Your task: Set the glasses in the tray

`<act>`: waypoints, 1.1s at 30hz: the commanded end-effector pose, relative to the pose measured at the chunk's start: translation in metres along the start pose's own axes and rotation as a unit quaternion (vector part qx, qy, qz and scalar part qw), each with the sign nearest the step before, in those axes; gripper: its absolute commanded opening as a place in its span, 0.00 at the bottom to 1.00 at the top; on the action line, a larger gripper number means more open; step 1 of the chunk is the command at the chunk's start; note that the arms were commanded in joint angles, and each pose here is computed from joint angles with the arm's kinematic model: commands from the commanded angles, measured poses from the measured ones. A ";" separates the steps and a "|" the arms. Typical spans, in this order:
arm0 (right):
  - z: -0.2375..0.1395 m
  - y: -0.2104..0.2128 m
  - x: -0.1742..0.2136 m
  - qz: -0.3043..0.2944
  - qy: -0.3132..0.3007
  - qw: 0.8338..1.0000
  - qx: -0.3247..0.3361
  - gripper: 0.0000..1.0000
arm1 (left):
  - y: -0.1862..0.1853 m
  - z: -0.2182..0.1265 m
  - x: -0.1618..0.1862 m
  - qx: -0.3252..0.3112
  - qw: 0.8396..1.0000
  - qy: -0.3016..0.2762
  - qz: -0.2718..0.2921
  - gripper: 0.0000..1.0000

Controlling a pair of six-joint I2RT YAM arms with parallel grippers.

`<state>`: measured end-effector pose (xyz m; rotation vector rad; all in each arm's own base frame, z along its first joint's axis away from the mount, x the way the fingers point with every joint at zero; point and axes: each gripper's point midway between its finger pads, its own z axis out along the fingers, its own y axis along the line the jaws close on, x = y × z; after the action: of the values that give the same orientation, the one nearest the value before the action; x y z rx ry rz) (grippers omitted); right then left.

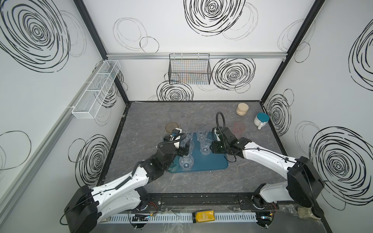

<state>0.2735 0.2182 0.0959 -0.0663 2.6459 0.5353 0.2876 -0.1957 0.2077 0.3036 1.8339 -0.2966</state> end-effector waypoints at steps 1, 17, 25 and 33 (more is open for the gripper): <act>0.000 0.012 -0.001 0.017 0.000 0.999 -0.031 0.41 | 0.003 0.002 -0.009 -0.007 1.000 -0.022 -0.014 0.96; 0.018 0.034 -0.018 -0.011 -0.005 0.999 -0.042 0.39 | 0.005 0.000 -0.013 -0.009 0.999 -0.027 -0.014 0.96; -0.024 0.014 -0.058 -0.041 -0.056 0.998 0.004 0.47 | 0.013 -0.006 -0.039 -0.035 0.998 -0.037 -0.020 0.96; -0.064 -0.092 -0.120 0.038 -0.175 0.973 0.143 0.51 | 0.059 -0.005 -0.033 -0.086 0.994 0.035 -0.053 0.96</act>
<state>0.3577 0.1506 0.1663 0.1007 2.4094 0.3557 0.3117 -0.1610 0.2439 0.1553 1.8652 -0.2322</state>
